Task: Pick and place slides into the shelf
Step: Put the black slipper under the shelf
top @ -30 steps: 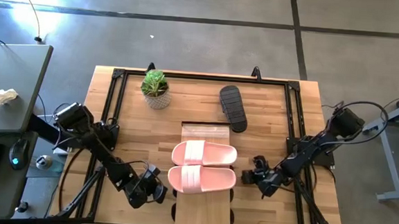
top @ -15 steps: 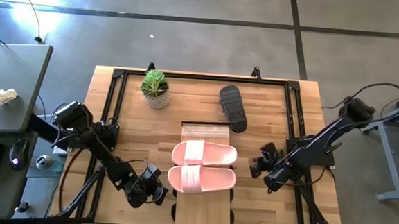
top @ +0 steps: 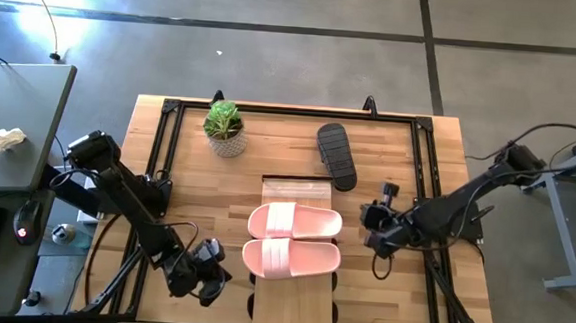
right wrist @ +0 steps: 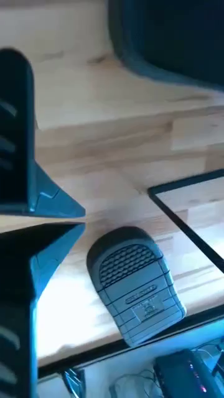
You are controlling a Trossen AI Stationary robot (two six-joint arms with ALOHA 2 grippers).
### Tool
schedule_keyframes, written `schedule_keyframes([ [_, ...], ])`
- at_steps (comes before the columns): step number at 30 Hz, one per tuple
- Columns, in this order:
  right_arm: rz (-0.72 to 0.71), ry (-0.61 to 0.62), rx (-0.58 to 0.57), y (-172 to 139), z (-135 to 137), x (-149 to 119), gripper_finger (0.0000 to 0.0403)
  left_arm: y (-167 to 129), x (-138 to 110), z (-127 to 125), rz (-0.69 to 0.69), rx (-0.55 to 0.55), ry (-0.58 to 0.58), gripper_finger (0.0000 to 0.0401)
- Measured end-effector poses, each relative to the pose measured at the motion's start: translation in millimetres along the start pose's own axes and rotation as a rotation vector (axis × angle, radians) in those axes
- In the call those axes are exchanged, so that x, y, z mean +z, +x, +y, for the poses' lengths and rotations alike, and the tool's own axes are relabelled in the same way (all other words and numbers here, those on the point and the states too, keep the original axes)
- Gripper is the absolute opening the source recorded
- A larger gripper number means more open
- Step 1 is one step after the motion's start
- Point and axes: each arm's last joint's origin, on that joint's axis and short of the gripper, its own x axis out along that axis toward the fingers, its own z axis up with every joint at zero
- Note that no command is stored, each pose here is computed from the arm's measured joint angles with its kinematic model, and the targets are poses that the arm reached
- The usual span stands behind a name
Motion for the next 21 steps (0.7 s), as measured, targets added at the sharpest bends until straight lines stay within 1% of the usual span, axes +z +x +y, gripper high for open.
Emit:
schedule_keyframes([
  [3,0.011,-0.047,-0.012,11.3,-3.5,-1.2,0.0044,0.0,0.9,-0.4,0.005,-0.007,0.032,0.0],
  [6,0.019,-0.087,-0.023,21.9,-7.1,-2.8,0.0096,-0.1,0.4,-0.4,0.019,-0.009,0.041,0.0],
  [9,-0.006,-0.116,-0.065,31.1,-9.5,-3.8,0.0149,-0.1,0.1,0.0,0.025,-0.007,0.048,0.0],
  [12,-0.032,-0.163,-0.076,41.7,-9.7,-6.7,0.0188,-0.1,-1.0,-0.3,0.06,-0.019,0.06,0.0],
  [14,-0.047,-0.209,-0.074,47.6,-8.9,-9.6,0.0202,-0.2,-1.5,-0.5,0.077,-0.025,0.067,0.0],
  [16,-0.067,-0.236,-0.08,52.6,-8.3,-12.0,0.0208,-0.2,-1.5,-0.5,0.078,-0.025,0.069,0.0],
  [21,-0.048,-0.284,-0.169,60.2,-14.6,-16.5,0.0207,-0.2,-2.0,-0.2,0.093,-0.026,0.071,0.0],
])
